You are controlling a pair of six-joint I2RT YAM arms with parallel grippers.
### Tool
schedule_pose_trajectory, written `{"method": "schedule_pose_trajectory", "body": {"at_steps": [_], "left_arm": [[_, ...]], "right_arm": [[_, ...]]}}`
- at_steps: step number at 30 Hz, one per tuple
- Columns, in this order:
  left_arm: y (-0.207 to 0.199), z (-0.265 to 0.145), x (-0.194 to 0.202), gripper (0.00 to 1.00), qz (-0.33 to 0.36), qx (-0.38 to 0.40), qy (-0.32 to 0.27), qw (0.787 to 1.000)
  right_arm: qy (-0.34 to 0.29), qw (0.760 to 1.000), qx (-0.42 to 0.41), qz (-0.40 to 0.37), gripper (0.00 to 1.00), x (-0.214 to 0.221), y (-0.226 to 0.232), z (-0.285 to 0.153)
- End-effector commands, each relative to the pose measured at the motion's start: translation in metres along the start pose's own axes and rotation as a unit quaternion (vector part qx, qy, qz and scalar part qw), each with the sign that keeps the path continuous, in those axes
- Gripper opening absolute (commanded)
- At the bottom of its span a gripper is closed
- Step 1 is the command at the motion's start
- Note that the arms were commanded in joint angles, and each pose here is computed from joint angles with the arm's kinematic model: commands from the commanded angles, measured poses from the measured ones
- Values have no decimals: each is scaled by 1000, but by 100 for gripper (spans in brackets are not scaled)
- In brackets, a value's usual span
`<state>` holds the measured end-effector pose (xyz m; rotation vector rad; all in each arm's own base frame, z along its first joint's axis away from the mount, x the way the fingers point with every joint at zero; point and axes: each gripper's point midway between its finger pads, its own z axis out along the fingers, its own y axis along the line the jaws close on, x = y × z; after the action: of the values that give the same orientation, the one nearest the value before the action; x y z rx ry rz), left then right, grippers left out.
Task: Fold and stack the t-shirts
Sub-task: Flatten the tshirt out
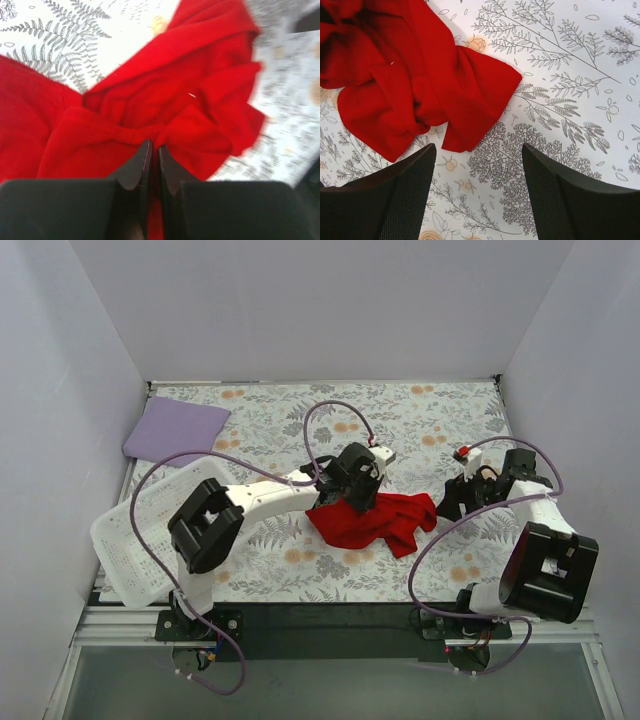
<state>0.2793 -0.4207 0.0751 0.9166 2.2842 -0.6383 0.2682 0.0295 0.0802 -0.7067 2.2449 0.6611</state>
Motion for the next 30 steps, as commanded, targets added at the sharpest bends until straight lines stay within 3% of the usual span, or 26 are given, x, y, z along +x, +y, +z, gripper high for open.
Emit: {"method": "schedule_pose_trajectory", "body": {"at_steps": [1,6,9,12,16,18,21,22,26,30], "left_arm": [[-26,-48,-37,0,-50,58,-73,994],[-27,-53,-13,0,-76,69,-58,993],[-23,-58,-9,0,-94,66,-62,991],[-17,-72,-17,0,-119,62,-84,987],[3,-98,-15,0,-166,41,-122,978],[12,-123,-24,0,-193,31,-159,968],[41,-142,-7,0,-240,-17,-182,953],[50,-164,-14,0,-253,-34,-218,942],[88,-188,19,0,-307,-94,-240,916],[103,-198,38,0,-333,-118,-237,905]], "right_arm": [[20,999,-2,-28,75,-10,-7,9],[54,997,-28,-45,68,-14,5,37],[70,997,-19,-36,55,-13,5,44],[77,996,3,-37,37,-12,-3,43],[76,995,28,-54,2,-17,-8,36],[63,995,41,-70,1,-28,-8,28],[40,993,57,-90,1,-44,-6,16],[31,993,62,-95,1,-51,-7,12],[13,992,74,-101,1,-61,-5,1],[18,992,86,-90,1,-55,-9,-2]]}}
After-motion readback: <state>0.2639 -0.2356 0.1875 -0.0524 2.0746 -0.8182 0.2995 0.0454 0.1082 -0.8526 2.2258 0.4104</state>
